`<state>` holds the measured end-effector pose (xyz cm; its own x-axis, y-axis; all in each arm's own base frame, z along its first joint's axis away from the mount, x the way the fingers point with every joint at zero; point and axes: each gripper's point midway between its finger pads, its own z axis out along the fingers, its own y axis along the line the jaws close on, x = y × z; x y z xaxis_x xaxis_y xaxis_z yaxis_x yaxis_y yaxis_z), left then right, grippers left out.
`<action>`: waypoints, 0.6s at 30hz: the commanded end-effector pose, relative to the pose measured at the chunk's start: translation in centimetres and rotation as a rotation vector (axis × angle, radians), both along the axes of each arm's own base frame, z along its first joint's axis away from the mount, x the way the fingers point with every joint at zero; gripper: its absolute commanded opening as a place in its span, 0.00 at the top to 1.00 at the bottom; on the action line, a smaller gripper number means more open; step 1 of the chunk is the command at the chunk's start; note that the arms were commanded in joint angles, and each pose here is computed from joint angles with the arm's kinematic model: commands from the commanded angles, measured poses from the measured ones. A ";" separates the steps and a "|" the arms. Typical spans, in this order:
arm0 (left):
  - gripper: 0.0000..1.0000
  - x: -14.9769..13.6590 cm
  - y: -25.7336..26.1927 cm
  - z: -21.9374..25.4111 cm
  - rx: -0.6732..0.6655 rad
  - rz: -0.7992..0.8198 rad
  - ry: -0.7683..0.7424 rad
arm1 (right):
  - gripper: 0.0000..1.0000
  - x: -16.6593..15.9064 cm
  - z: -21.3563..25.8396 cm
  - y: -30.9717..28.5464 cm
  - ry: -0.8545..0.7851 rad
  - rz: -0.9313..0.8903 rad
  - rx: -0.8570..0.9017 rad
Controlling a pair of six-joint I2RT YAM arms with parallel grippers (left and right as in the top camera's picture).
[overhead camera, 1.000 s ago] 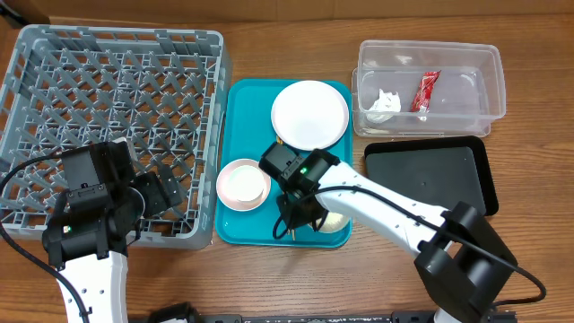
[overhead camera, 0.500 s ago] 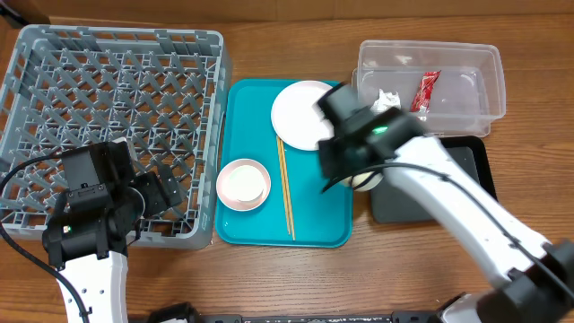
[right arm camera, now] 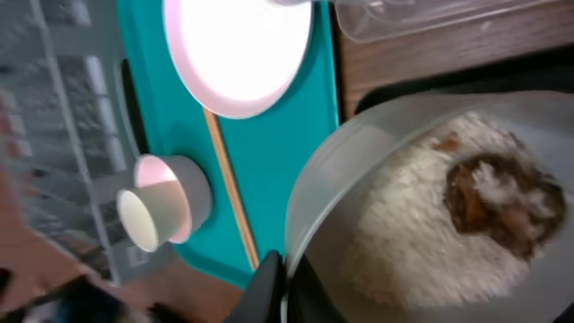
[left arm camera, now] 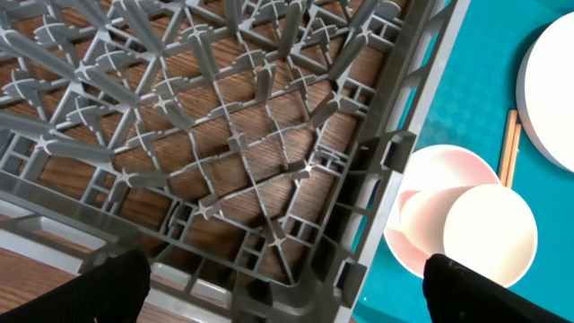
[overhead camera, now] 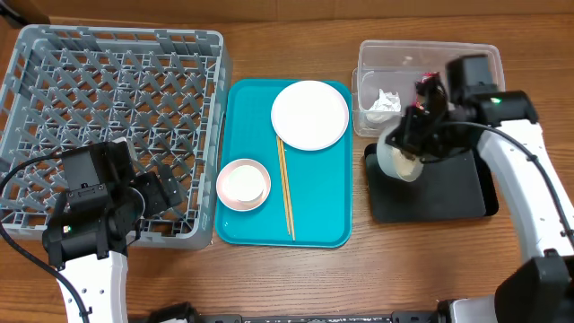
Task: Sort waste into correct bins and load items into the dishwasher
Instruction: 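Tip the rice bowl over the black tray to dump the food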
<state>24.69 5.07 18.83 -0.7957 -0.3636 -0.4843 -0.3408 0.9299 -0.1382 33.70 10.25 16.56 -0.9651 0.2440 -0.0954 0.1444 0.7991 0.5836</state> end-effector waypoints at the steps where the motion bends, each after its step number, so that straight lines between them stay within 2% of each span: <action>1: 0.01 0.4 0.2 0.9 -0.006 0.012 -0.026 | 0.96 -0.2 1.1 0.0 -0.036 0.002 0.275; 10: 0.02 0.4 0.2 0.9 -0.006 0.012 -0.026 | 0.96 -0.7 2.4 -5.6 -0.131 -0.173 0.780; 14: 0.02 0.4 0.1 0.9 -0.006 0.012 -0.025 | 0.96 -0.9 3.6 -7.3 -0.153 -0.208 0.913; 18: 0.02 0.4 0.1 0.9 -0.006 0.012 -0.025 | 0.96 -0.8 3.7 -8.0 -0.087 -0.258 0.991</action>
